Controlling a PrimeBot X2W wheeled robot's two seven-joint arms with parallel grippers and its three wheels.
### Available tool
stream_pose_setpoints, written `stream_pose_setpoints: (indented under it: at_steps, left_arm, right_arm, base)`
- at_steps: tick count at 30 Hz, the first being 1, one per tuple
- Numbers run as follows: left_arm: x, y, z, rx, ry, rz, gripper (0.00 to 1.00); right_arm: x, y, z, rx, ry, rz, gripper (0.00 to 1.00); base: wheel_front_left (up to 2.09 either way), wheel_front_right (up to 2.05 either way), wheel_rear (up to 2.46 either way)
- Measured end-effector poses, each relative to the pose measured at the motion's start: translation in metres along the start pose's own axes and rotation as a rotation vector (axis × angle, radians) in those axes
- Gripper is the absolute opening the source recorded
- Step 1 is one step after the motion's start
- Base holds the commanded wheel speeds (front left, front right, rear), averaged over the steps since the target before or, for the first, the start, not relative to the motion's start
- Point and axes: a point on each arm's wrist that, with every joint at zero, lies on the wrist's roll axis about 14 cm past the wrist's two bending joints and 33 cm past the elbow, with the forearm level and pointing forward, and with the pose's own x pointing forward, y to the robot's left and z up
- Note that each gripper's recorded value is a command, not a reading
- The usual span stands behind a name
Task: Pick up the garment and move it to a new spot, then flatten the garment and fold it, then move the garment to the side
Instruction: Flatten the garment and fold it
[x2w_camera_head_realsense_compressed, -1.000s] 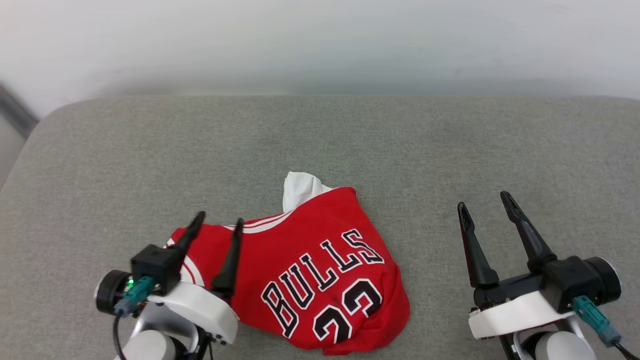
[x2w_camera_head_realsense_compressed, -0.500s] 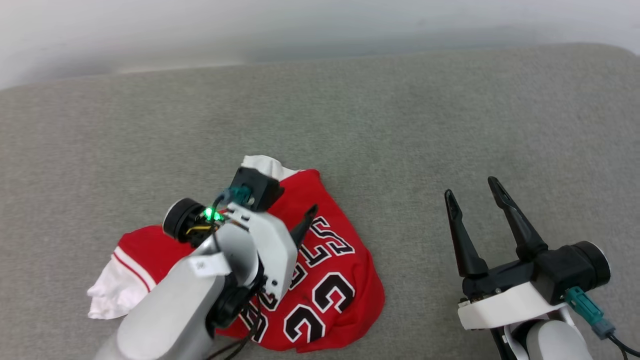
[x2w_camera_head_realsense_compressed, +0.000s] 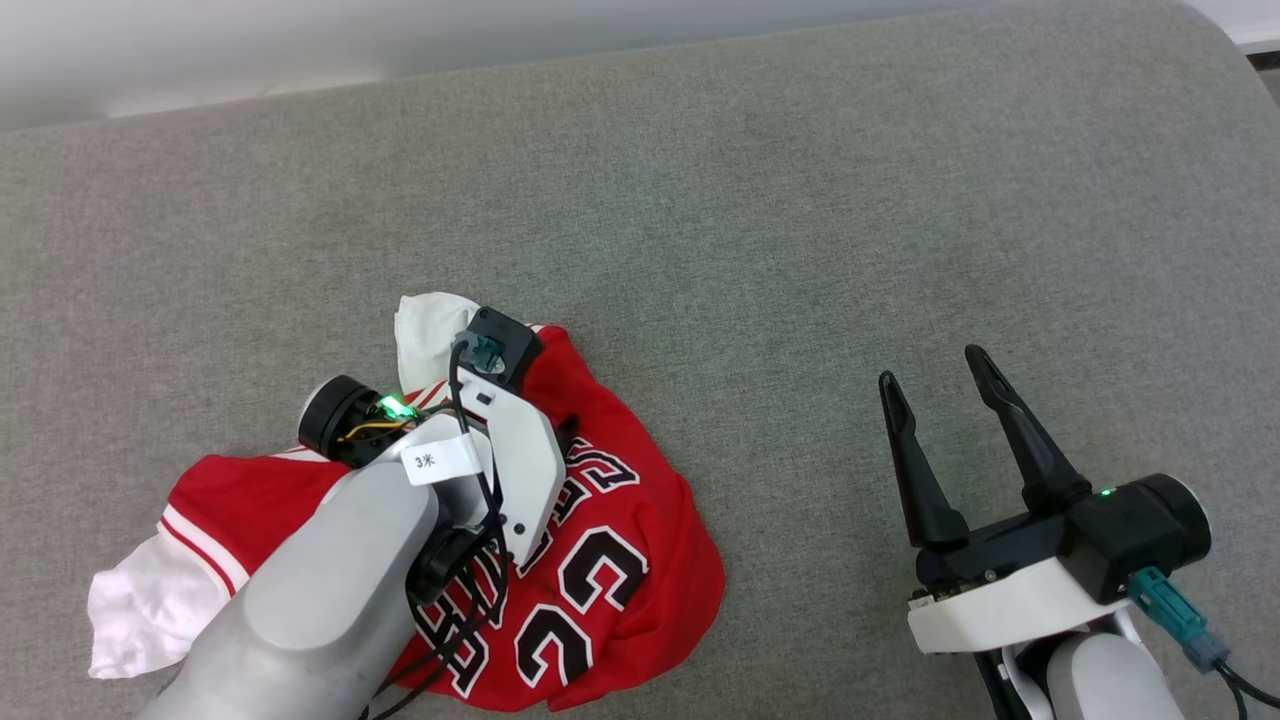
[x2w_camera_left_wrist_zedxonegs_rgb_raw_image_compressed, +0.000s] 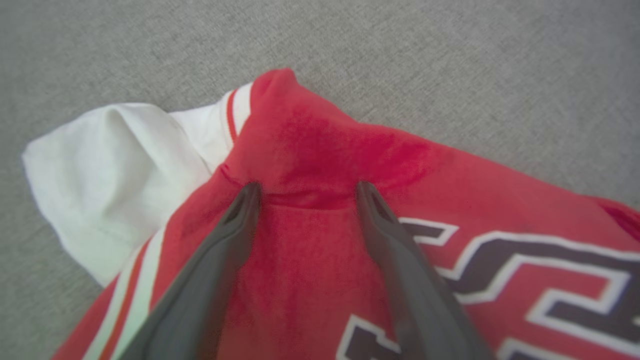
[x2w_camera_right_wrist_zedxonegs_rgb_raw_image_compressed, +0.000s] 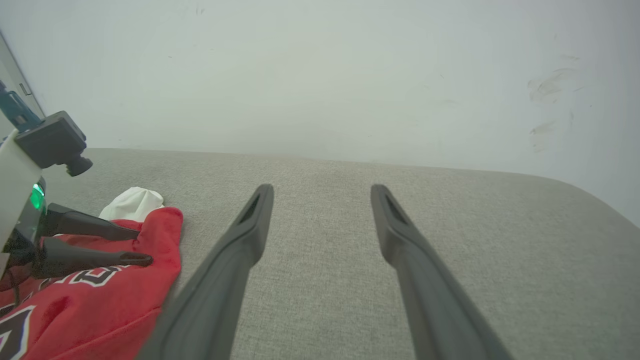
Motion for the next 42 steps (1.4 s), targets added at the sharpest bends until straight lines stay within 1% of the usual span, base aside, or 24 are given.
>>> stream_pose_setpoints:
  at_steps: [1,3,5,7,11,15,21,24,26,27,28,32,36,38,42]
  left_arm:
    - [0.002,0.001,-0.002,0.006,0.014,-0.003,1.0]
    - [0.004,0.001,-0.005,0.013,0.029,-0.013,0.0]
    - [0.006,-0.001,-0.003,0.014,0.019,-0.019,0.0]
    - [0.007,-0.002,0.005,0.006,-0.029,-0.018,0.0]
    - [0.005,-0.011,0.029,0.031,-0.149,-0.036,0.0]
    - [0.0,-0.035,0.07,0.077,-0.306,-0.099,0.0]
    - [-0.012,-0.085,0.128,0.153,-0.53,-0.22,0.0]
    - [-0.014,-0.111,0.145,0.185,-0.605,-0.279,0.0]
    - [-0.012,-0.126,0.148,0.192,-0.624,-0.313,0.0]
    - [-0.009,-0.132,0.145,0.195,-0.611,-0.329,0.63]
    - [-0.004,-0.138,0.139,0.207,-0.591,-0.34,1.0]
    - [0.013,-0.147,0.112,0.245,-0.498,-0.365,1.0]
    - [0.016,-0.152,0.099,0.235,-0.477,-0.383,1.0]
    - [0.014,-0.145,0.102,0.211,-0.502,-0.366,1.0]
    - [0.004,-0.121,0.116,0.169,-0.579,-0.29,1.0]
  right_arm:
    - [0.0,0.0,0.0,0.0,0.001,-0.001,1.0]
    - [0.002,-0.001,0.0,0.005,-0.001,-0.001,1.0]
    - [0.003,0.0,0.001,0.005,-0.004,0.0,1.0]
    - [0.003,-0.001,0.001,0.005,-0.006,-0.001,1.0]
    - [0.001,-0.002,0.004,0.002,-0.013,-0.006,1.0]
    - [-0.002,-0.01,0.013,-0.009,-0.033,-0.028,1.0]
    - [-0.01,-0.028,0.021,-0.03,-0.049,-0.083,1.0]
    - [-0.014,-0.035,0.022,-0.039,-0.047,-0.105,1.0]
    - [-0.016,-0.038,0.022,-0.043,-0.045,-0.116,1.0]
    - [-0.017,-0.04,0.021,-0.045,-0.042,-0.123,1.0]
    - [-0.018,-0.042,0.021,-0.046,-0.039,-0.127,1.0]
    - [-0.02,-0.045,0.019,-0.044,-0.032,-0.137,1.0]
    - [-0.019,-0.045,0.019,-0.042,-0.034,-0.139,1.0]
    - [-0.017,-0.044,0.02,-0.04,-0.037,-0.134,1.0]
    - [-0.014,-0.039,0.023,-0.041,-0.05,-0.116,1.0]
  base:
    - [0.0,0.0,0.0]
    - [0.0,0.0,0.0]
    - [0.0,0.0,0.0]
    - [0.0,0.0,0.0]
    - [0.0,0.0,0.0]
    - [0.0,0.0,0.0]
    - [0.0,0.0,0.0]
    - [0.0,0.0,0.0]
    - [0.0,0.0,0.0]
    - [0.0,0.0,0.0]
    - [0.0,0.0,0.0]
    - [0.0,0.0,0.0]
    - [0.0,0.0,0.0]
    - [0.0,0.0,0.0]
    - [0.0,0.0,0.0]
